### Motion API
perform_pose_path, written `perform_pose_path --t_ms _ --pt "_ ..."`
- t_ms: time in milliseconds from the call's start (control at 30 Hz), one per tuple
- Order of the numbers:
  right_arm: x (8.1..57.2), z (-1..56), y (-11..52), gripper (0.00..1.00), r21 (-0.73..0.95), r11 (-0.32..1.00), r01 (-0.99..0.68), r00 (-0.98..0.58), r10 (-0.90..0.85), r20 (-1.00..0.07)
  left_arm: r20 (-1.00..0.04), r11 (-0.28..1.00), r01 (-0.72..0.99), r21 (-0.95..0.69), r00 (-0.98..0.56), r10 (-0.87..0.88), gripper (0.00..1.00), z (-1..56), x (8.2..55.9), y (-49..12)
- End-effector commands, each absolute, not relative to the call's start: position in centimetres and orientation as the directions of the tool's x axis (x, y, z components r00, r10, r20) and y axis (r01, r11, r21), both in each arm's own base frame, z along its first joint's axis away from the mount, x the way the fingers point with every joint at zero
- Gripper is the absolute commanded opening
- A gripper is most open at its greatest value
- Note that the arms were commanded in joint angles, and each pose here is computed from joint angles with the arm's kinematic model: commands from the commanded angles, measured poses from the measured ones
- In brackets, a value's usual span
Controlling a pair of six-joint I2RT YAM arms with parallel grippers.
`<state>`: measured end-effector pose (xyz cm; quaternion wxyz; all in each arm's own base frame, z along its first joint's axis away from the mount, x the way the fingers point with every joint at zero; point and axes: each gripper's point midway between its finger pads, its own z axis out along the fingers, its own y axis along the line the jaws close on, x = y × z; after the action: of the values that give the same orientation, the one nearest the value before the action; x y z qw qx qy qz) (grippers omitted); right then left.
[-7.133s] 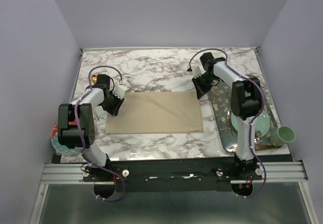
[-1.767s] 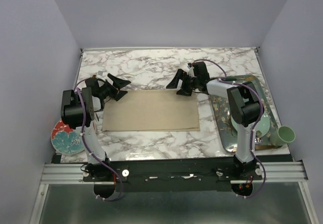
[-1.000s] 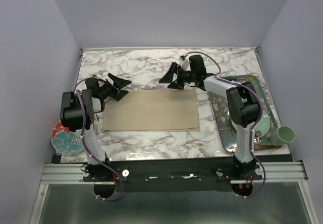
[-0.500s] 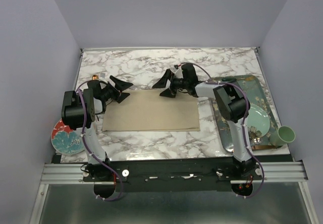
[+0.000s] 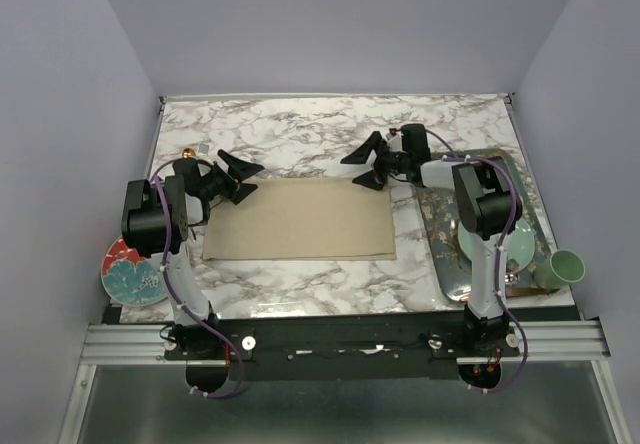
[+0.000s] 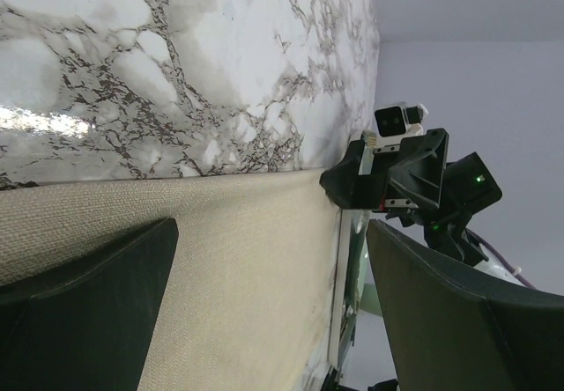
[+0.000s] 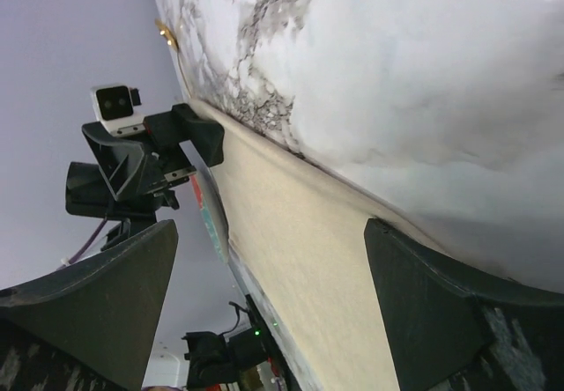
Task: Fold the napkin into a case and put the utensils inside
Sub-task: Smooth out the rectangle-folded napkin at the center of the board.
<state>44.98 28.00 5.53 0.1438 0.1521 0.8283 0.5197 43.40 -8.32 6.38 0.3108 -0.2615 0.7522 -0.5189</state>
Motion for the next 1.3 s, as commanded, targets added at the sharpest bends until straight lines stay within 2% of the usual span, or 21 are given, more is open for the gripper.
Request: perform_pose_path --t_ms 0,200,300,467,533,667,733,1067,1133,1233,1267 --pt "43.7 1.5 23.6 0.96 0.831 0.513 0.216 -0.898 0.438 -0.037 -0.149 0.357 -0.185 -0.915 -0.668 -0.729 0.99 2.7 42.5 -7.2" --pt "44.3 1.9 22.3 0.95 0.812 0.557 0.178 -0.903 0.421 -0.091 -0.151 0.365 -0.192 -0.911 -0.669 -0.728 0.99 2.7 42.5 -6.8" --pt "44.8 3.0 22.5 0.95 0.812 0.572 0.113 -0.911 0.386 -0.145 -0.18 0.36 -0.132 -0.924 -0.68 -0.711 0.99 4.1 43.0 -7.0" --pt "44.3 7.9 24.2 0.94 0.847 0.523 -0.092 -0.928 0.263 -0.263 -0.276 0.372 0.017 -0.928 -0.702 -0.657 0.99 8.4 43.1 -7.3" --pt "43.7 10.2 24.9 0.95 0.843 0.507 -0.177 -0.918 0.224 -0.327 -0.293 0.385 0.025 -0.923 -0.693 -0.658 0.99 9.2 43.1 -6.7" --pt "41.8 12.4 26.0 0.95 0.838 0.483 -0.255 -0.913 0.166 -0.374 -0.297 0.392 0.008 -0.92 -0.666 -0.684 0.99 9.3 43.4 -5.2" --pt "40.8 12.5 26.4 0.95 0.838 0.478 -0.263 -0.916 0.149 -0.372 -0.286 0.394 -0.019 -0.919 -0.655 -0.7 0.99 8.7 43.5 -4.3" --pt "37.8 6.9 25.9 0.95 0.848 0.527 -0.056 -0.975 0.153 -0.16 -0.231 0.388 -0.12 -0.914 -0.632 -0.74 0.99 4.4 45.0 -2.3" --pt "37.5 6.8 25.9 0.95 0.848 0.526 -0.056 -0.978 0.141 -0.152 -0.205 0.377 -0.149 -0.914 -0.633 -0.746 0.99 3.8 44.8 -2.2" --pt "37.0 8.1 25.8 0.95 0.842 0.527 -0.11 -0.974 0.11 -0.197 -0.21 0.388 -0.144 -0.91 -0.645 -0.734 0.99 4.7 44.6 -2.2" --pt "36.7 8.6 25.5 0.95 0.836 0.536 -0.121 -0.973 0.104 -0.207 -0.315 0.462 -0.067 -0.884 -0.646 -0.696 0.99 6.8 45.3 -2.0"
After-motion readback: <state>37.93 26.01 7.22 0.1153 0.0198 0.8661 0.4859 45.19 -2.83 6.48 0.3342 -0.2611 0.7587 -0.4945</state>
